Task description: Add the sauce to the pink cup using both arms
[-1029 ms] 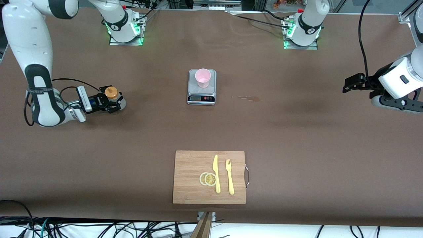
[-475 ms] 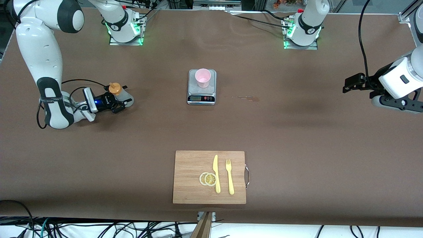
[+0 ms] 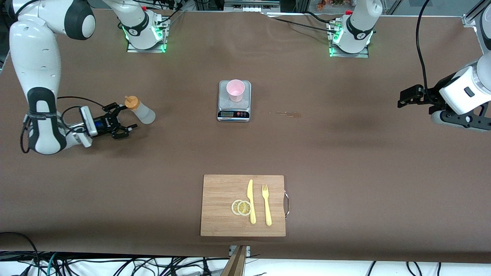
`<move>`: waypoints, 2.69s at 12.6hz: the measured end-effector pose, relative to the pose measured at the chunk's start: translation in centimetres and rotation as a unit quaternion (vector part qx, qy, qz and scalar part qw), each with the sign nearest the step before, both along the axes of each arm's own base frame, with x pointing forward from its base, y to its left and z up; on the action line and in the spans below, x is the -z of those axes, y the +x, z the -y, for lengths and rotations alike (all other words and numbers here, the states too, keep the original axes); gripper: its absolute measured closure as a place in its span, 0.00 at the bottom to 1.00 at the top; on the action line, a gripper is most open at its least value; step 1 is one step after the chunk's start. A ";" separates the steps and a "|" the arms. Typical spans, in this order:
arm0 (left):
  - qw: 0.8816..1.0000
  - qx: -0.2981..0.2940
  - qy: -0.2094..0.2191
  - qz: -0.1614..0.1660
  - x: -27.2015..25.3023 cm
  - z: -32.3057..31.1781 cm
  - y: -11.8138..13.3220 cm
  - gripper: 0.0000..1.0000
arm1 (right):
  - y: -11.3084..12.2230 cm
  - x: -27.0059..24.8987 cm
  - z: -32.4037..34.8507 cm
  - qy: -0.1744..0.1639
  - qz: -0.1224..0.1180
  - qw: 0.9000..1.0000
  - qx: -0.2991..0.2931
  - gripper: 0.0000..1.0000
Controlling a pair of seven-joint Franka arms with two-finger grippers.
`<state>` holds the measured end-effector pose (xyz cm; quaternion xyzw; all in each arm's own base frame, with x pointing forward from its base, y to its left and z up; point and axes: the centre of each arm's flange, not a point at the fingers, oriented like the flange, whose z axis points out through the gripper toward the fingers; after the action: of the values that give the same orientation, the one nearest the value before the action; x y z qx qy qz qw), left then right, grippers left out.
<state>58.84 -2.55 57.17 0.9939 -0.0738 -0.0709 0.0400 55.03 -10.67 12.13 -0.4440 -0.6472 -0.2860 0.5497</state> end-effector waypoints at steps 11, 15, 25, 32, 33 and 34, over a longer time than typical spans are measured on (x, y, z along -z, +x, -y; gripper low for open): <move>1.000 -0.001 0.000 0.000 0.0 -0.1 0.0 0.00 | 3.3 -31.9 1.6 -0.418 0.021 0.904 0.083 0.00; 1.000 -0.001 0.000 0.000 0.0 -0.1 0.0 0.00 | 1.7 -37.9 -1.3 -0.509 -0.047 0.836 0.200 0.00; 1.000 -0.003 0.000 0.000 0.0 -0.4 0.0 0.00 | 1.3 -44.6 -10.3 -0.596 -0.126 0.660 0.440 0.00; 1.000 -0.006 0.001 0.000 0.0 -0.7 0.1 0.00 | 0.9 -44.9 -10.3 -0.574 -0.220 0.572 0.543 0.00; 1.000 -0.006 0.001 0.000 0.0 -0.7 0.1 0.00 | 0.5 -45.5 -10.8 -0.569 -0.239 0.553 0.559 0.00; 1.000 -0.007 0.001 0.000 0.0 -0.7 0.1 0.00 | 0.1 -45.9 -11.3 -0.565 -0.256 0.536 0.573 0.00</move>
<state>58.90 -1.82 57.15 0.9944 -0.0673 -0.0708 0.0398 55.14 0.59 58.03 -0.9925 -0.1133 0.0112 0.0455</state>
